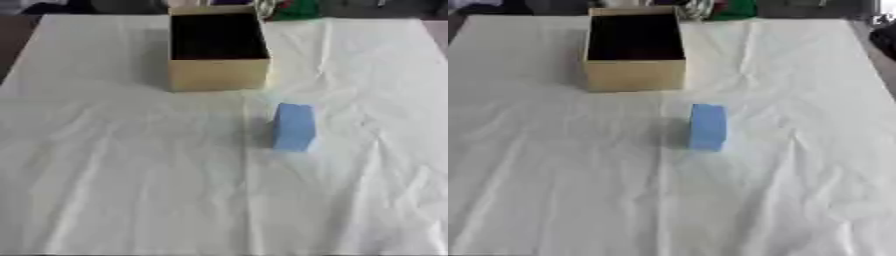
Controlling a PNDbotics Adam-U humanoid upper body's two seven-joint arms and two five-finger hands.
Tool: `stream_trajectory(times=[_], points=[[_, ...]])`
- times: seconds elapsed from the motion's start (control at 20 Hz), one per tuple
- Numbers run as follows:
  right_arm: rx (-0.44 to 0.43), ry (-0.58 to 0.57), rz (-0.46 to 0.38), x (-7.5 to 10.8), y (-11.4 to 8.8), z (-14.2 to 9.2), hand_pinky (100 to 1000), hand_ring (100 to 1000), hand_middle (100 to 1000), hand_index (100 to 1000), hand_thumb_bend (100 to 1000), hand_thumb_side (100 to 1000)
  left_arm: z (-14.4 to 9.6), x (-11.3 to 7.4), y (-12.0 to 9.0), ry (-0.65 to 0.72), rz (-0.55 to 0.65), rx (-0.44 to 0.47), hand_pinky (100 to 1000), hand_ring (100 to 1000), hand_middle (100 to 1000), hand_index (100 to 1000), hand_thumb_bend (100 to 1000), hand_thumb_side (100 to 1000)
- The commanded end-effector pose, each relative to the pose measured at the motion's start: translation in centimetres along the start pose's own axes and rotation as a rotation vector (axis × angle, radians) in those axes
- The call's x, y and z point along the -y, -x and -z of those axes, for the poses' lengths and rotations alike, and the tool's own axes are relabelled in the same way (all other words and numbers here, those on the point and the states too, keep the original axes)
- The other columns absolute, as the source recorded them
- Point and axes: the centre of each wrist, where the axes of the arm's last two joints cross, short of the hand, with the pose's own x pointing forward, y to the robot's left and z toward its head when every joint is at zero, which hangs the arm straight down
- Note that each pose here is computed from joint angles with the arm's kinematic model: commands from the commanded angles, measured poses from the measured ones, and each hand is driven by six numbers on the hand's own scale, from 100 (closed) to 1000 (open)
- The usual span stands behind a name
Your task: Pick up objects on the table and place them in the box.
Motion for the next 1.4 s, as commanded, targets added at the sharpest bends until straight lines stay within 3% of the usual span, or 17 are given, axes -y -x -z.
stream_trajectory(times=[0.05,0.5,0.75,0.8,0.95,1.1,1.4], points=[[0.034,-0.009,-0.015,0.3,-0.8,0.4,781,748,796,915,100,231,0.6,-0.1,-0.5,0.003,0.003,0.032,727,568,539,802,403,154],[0.029,-0.013,-0.020,0.3,-0.8,0.5,781,749,799,917,100,236,0.6,-0.1,-0.5,0.001,0.003,0.031,727,567,539,802,403,155],[0.016,-0.111,-0.094,0.3,-0.8,1.9,781,753,805,917,100,239,0.6,-0.1,-0.5,0.006,0.003,0.030,726,567,539,802,403,155],[0.029,-0.163,-0.116,0.1,-1.0,2.6,786,764,817,913,100,270,0.6,-0.1,-0.5,0.009,0.002,0.030,727,567,539,802,403,155],[-0.025,-0.388,-0.322,-0.2,-1.1,5.8,789,773,824,904,100,288,0.5,-0.1,-0.5,0.022,0.000,0.025,726,567,538,802,402,155],[-0.064,-0.538,-0.469,-0.7,-1.3,8.4,793,783,827,893,100,318,0.4,-0.1,-0.5,0.033,0.001,0.021,726,567,538,802,400,154],[-0.144,-0.775,-0.596,-2.4,-0.6,11.8,796,798,833,888,106,389,0.2,-0.2,-0.4,0.046,0.004,0.015,726,566,537,802,399,155]])
